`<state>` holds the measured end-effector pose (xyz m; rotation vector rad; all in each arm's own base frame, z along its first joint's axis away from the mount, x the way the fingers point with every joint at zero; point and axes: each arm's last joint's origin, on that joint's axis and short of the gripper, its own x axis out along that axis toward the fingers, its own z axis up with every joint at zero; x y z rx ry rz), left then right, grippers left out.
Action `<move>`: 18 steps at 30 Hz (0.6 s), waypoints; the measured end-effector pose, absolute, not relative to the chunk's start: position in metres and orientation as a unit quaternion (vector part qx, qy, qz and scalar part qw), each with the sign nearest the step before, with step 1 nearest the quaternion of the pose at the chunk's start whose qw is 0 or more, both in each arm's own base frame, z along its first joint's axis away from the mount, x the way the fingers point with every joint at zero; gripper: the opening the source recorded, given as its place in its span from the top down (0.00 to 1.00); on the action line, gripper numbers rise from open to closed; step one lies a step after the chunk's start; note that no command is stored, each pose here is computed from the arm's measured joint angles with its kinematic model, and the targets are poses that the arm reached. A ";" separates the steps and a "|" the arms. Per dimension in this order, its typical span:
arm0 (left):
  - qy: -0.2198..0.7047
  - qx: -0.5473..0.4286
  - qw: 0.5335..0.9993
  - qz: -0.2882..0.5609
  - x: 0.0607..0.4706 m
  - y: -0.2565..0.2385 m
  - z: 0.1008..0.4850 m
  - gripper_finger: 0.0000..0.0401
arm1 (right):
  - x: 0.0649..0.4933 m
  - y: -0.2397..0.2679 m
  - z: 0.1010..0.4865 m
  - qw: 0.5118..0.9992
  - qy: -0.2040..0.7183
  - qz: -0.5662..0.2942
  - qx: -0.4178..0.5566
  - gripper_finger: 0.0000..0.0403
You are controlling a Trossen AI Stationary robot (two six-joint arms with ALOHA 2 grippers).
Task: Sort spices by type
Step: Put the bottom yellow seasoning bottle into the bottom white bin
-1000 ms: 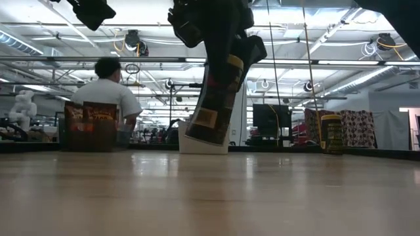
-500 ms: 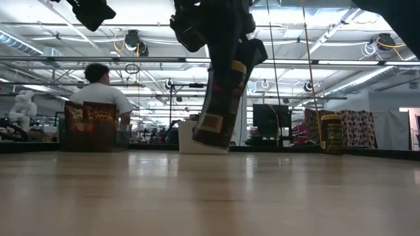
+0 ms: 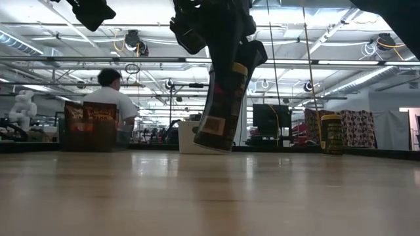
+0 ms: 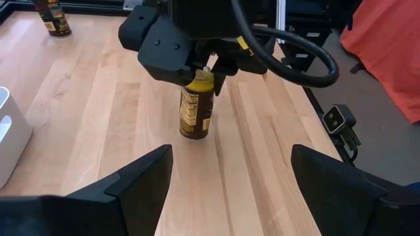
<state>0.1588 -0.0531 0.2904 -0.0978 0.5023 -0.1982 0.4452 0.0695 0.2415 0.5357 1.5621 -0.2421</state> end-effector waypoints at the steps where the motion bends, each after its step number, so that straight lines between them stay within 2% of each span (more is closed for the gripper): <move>1: 0.248 -0.048 0.963 -0.098 0.159 -0.053 0.290 0.22 | 0.445 0.070 0.241 0.671 0.694 -0.107 0.238 0.47; 10: 0.248 -0.048 0.963 -0.098 0.159 -0.053 0.290 0.22 | 0.445 0.068 0.242 0.670 0.693 -0.108 0.243 0.33; 18: 0.248 -0.048 0.963 -0.098 0.159 -0.053 0.290 0.22 | 0.445 0.067 0.242 0.670 0.693 -0.108 0.243 0.33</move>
